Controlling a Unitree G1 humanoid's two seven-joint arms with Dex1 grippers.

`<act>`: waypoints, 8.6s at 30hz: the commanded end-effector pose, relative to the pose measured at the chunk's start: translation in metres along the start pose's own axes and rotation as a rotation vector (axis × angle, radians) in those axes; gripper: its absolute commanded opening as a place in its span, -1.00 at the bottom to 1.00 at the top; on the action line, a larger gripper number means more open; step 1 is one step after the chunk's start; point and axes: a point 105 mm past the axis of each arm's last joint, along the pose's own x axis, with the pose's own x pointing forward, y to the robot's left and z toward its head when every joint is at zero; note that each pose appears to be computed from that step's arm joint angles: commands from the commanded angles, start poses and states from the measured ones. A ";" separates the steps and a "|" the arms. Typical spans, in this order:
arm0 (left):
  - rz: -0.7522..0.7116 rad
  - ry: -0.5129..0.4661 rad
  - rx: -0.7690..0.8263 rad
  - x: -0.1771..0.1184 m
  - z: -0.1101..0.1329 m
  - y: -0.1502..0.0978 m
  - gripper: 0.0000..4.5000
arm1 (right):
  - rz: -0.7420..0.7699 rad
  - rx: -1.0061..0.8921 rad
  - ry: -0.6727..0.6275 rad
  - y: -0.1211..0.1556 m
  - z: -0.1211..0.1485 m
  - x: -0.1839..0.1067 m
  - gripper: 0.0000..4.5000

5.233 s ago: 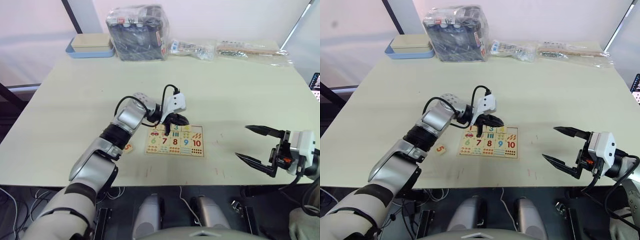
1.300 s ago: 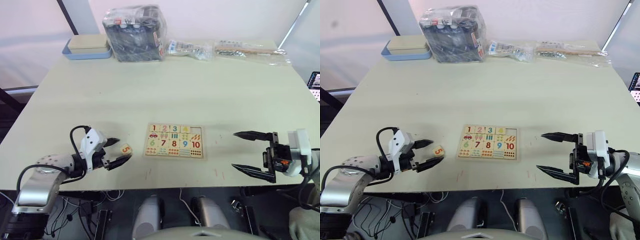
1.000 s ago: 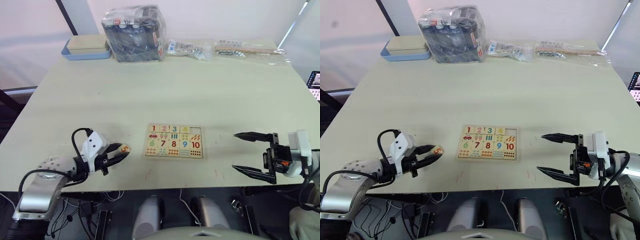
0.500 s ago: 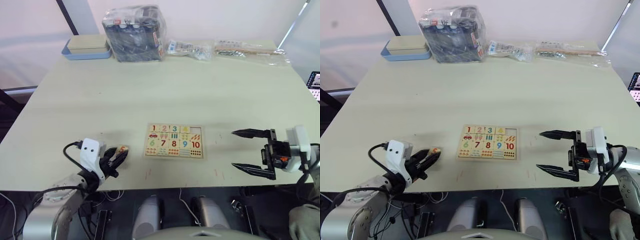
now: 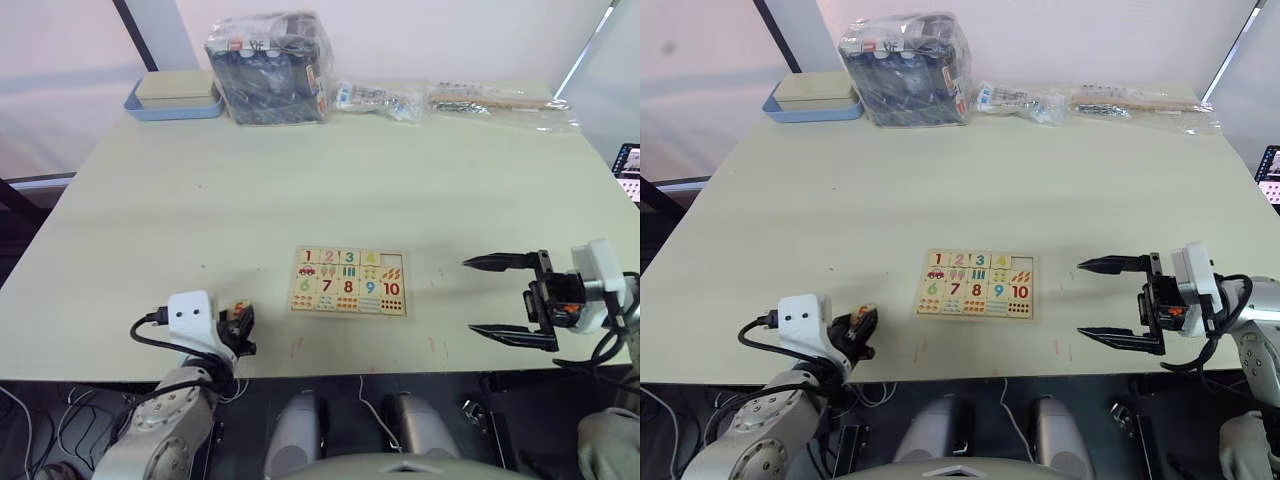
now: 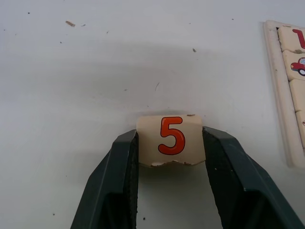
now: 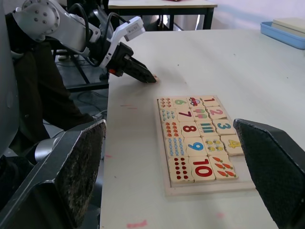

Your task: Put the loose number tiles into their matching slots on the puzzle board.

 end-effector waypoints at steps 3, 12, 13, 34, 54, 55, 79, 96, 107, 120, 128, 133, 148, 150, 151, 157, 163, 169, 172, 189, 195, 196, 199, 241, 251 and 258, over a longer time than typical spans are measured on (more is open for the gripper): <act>-0.020 -0.054 -0.012 -0.006 0.009 0.001 0.90 | -0.002 -0.037 -0.015 0.001 0.008 -0.003 1.00; -0.372 -0.089 0.198 -0.041 0.033 0.009 0.97 | -0.011 -0.038 -0.063 0.001 0.005 0.008 1.00; -0.452 -0.071 0.212 -0.046 0.034 0.010 0.97 | -0.011 -0.039 -0.066 0.001 0.005 0.009 1.00; -1.047 0.270 0.861 0.013 0.064 0.073 0.97 | -0.051 -0.081 -0.070 0.007 0.013 0.014 1.00; -1.061 0.189 0.940 0.032 0.039 0.061 0.61 | -0.083 -0.084 -0.064 0.010 0.011 0.014 1.00; -1.062 0.187 0.940 0.033 0.038 0.061 0.61 | -0.083 -0.084 -0.064 0.010 0.010 0.014 1.00; -1.070 0.128 1.034 0.016 0.102 0.023 -0.52 | -0.160 -0.092 -0.065 0.007 0.007 0.009 1.00; -1.034 0.376 1.295 0.007 0.178 -0.091 -0.52 | -0.285 -0.143 -0.030 0.004 0.009 -0.009 1.00; -0.930 0.490 1.344 0.048 0.182 -0.175 -0.52 | -0.359 -0.159 0.006 0.006 0.005 -0.026 1.00; -0.923 0.532 1.413 0.073 0.125 -0.220 -0.52 | -0.427 -0.119 0.016 0.008 -0.007 -0.045 1.00; -0.923 0.514 1.432 0.079 0.106 -0.228 -0.52 | -0.462 -0.095 0.028 0.015 -0.013 -0.054 1.00; -0.923 0.508 1.427 0.080 0.097 -0.234 -0.52 | -0.473 -0.092 0.033 0.017 -0.015 -0.055 1.00; -0.932 0.478 1.443 0.082 0.083 -0.242 -0.52 | -0.480 -0.089 0.039 0.021 -0.016 -0.053 1.00; -0.933 0.474 1.450 0.083 0.082 -0.242 -0.52 | -0.480 -0.089 0.040 0.021 -0.015 -0.052 1.00; -0.936 0.472 1.454 0.083 0.081 -0.243 -0.52 | -0.480 -0.089 0.040 0.021 -0.015 -0.052 1.00; -0.943 0.463 1.469 0.084 0.078 -0.244 -0.52 | -0.479 -0.090 0.041 0.021 -0.014 -0.051 1.00; -0.950 0.453 1.475 0.084 0.077 -0.246 -0.52 | -0.480 -0.091 0.043 0.021 -0.013 -0.051 1.00; -0.945 0.461 1.464 0.083 0.078 -0.244 -0.01 | -0.482 -0.090 0.045 0.021 -0.013 -0.051 1.00; -0.940 0.466 1.419 0.080 0.087 -0.244 0.69 | -0.484 -0.089 0.046 0.022 -0.012 -0.051 1.00; -1.273 0.125 1.127 0.080 0.120 -0.239 0.76 | -0.487 -0.097 0.035 0.018 -0.013 -0.049 1.00; -1.281 0.125 1.133 0.091 0.107 -0.235 -0.49 | -0.492 -0.097 0.039 0.018 -0.013 -0.050 1.00; -1.271 0.128 1.146 0.094 0.104 -0.234 -0.72 | -0.492 -0.097 0.039 0.018 -0.013 -0.050 1.00; -1.256 0.132 1.168 0.100 0.098 -0.230 -0.99 | -0.492 -0.095 0.040 0.018 -0.013 -0.048 1.00; -1.218 0.118 1.187 0.113 0.087 -0.219 -0.99 | -0.478 -0.093 0.038 0.013 -0.010 -0.043 1.00; -1.223 -0.139 0.732 0.085 0.139 -0.183 -0.99 | -0.478 -0.082 -0.001 0.004 -0.009 -0.034 1.00; -1.045 -0.361 0.434 0.069 0.152 -0.129 -0.99 | -0.489 -0.074 -0.034 -0.014 -0.006 -0.020 1.00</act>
